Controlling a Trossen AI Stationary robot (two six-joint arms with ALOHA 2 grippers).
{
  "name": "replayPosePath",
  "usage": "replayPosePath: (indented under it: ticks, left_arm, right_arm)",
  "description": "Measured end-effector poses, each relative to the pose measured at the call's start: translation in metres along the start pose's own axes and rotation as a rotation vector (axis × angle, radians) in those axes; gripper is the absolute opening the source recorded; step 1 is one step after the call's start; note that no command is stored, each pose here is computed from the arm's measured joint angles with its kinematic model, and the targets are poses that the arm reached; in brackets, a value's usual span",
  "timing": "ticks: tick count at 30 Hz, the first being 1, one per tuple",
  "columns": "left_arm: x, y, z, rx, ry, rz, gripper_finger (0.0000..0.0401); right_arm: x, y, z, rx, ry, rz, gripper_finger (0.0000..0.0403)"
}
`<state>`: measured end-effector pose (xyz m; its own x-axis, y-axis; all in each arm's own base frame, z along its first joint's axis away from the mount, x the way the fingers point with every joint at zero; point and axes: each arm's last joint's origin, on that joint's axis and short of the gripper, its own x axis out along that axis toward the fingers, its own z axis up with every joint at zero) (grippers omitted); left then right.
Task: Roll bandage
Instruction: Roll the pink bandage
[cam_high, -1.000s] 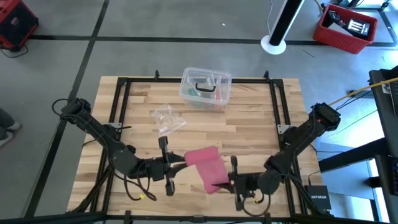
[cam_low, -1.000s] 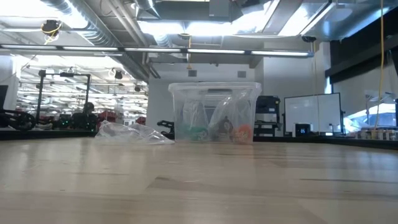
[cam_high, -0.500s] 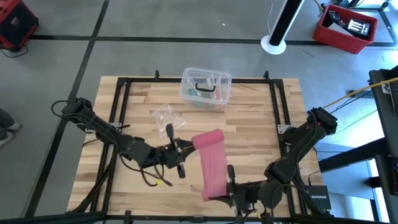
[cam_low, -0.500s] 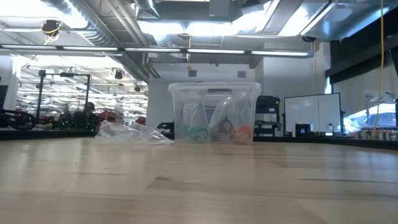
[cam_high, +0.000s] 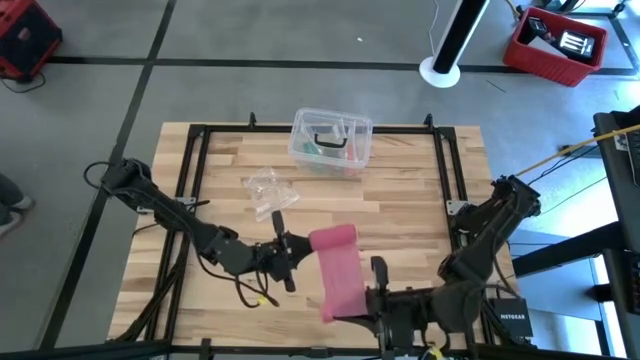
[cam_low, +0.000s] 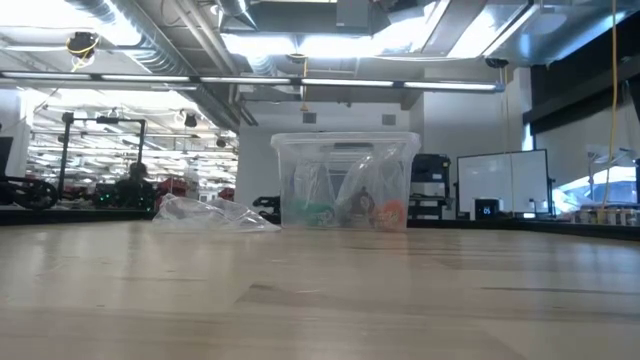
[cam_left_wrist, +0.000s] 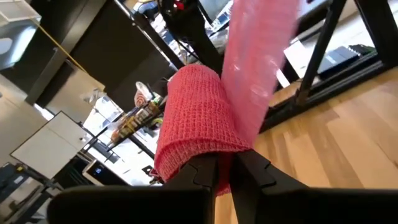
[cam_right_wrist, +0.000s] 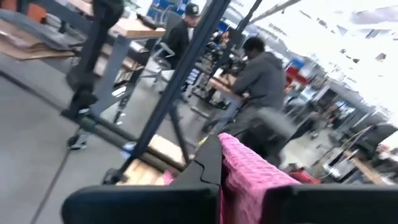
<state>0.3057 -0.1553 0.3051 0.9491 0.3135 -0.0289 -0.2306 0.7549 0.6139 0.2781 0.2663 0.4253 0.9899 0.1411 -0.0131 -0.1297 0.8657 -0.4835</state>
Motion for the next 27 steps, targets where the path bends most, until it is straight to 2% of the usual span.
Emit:
replayPosePath:
  ticks: [6, 11, 15, 27]
  left_arm:
    - [0.008, -0.022, -0.009, 0.06, 0.023, -0.025, 0.0017]
    - [0.004, -0.038, -0.01, 0.075, 0.016, -0.056, 0.0017]
    - [-0.008, -0.05, -0.006, 0.15, -0.01, -0.093, 0.0017]
    - [-0.045, -0.067, 0.019, 0.225, -0.064, -0.103, 0.0017]
  right_arm:
    - [0.013, -0.03, 0.001, 0.02, 0.024, -0.095, 0.0006]
    - [0.026, -0.053, -0.014, 0.068, 0.09, -0.178, 0.0006]
    - [0.037, -0.073, -0.031, 0.102, 0.166, -0.219, 0.0007]
    - [0.052, -0.12, -0.094, 0.394, 0.471, -0.164, 0.0007]
